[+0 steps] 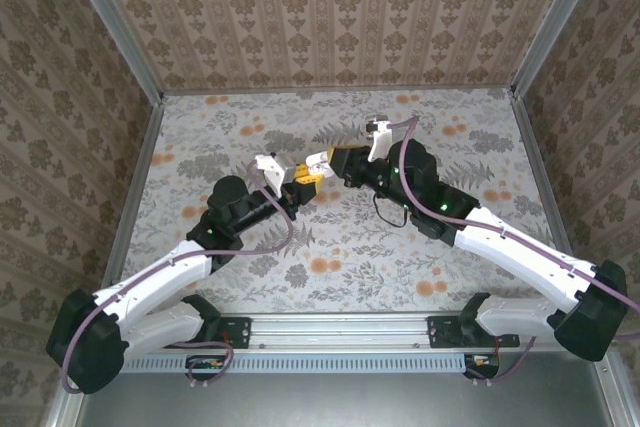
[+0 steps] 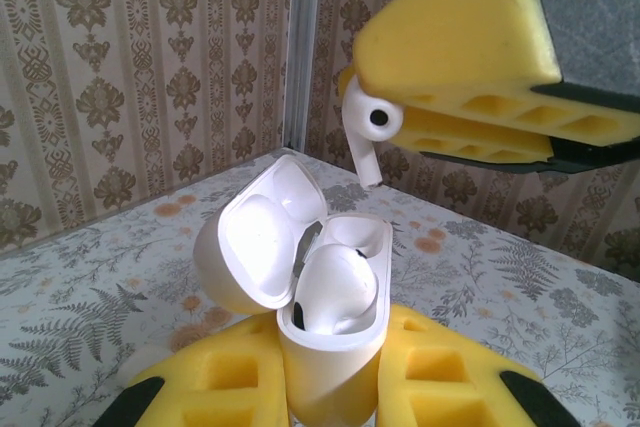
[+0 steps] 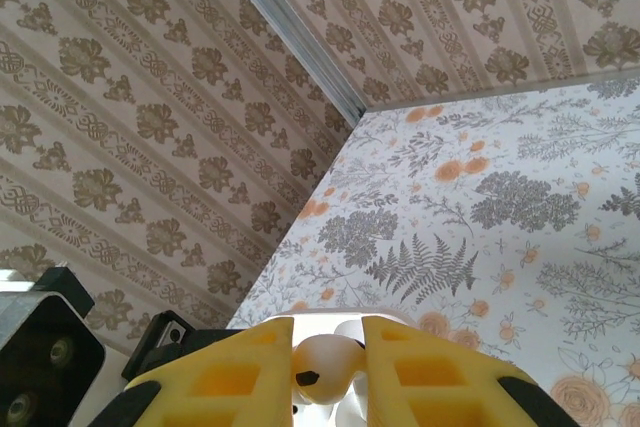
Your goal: Insert the wireless bluetooth earbuds into the charging case
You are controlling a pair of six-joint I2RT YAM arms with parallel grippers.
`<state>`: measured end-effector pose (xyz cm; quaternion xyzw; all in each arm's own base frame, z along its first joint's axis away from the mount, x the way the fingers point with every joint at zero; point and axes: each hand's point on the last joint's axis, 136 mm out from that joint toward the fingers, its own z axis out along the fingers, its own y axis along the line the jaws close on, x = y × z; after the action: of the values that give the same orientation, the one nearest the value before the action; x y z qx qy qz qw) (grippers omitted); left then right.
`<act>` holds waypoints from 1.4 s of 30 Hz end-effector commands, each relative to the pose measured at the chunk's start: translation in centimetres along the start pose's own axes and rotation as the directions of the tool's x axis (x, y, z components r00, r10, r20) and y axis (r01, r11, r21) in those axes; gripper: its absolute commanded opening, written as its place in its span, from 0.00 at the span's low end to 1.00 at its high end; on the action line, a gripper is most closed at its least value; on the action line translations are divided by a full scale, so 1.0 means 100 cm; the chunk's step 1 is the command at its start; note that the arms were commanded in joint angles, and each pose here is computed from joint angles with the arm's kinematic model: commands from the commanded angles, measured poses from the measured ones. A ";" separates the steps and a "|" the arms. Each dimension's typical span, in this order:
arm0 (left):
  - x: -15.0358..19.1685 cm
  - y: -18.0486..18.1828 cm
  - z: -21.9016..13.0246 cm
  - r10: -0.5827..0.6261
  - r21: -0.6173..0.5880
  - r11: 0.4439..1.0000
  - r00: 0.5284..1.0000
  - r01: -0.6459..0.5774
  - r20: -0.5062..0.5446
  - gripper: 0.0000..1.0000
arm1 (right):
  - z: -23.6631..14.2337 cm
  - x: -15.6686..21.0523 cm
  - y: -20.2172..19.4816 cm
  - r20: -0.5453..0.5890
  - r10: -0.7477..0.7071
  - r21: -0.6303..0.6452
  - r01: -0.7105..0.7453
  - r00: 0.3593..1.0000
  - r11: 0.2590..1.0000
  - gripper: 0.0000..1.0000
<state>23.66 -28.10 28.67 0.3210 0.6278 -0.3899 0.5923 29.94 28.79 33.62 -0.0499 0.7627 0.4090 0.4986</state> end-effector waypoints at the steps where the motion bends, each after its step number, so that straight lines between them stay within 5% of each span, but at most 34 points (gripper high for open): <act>1: -0.016 -0.004 -0.002 0.028 0.003 1.000 0.999 -0.028 0.046 0.00 | 0.003 0.004 0.003 0.000 0.000 -0.022 0.000 1.000 1.000 0.20; 42: -0.023 -0.004 -0.007 0.036 -0.013 0.999 0.998 -0.035 0.057 0.00 | 0.003 0.021 -0.005 -0.036 0.008 -0.008 -0.008 0.999 1.000 0.26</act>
<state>23.60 -27.76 28.62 0.3168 0.6341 -0.3845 0.5914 29.87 29.32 30.98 -0.0530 0.7770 0.4025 0.4810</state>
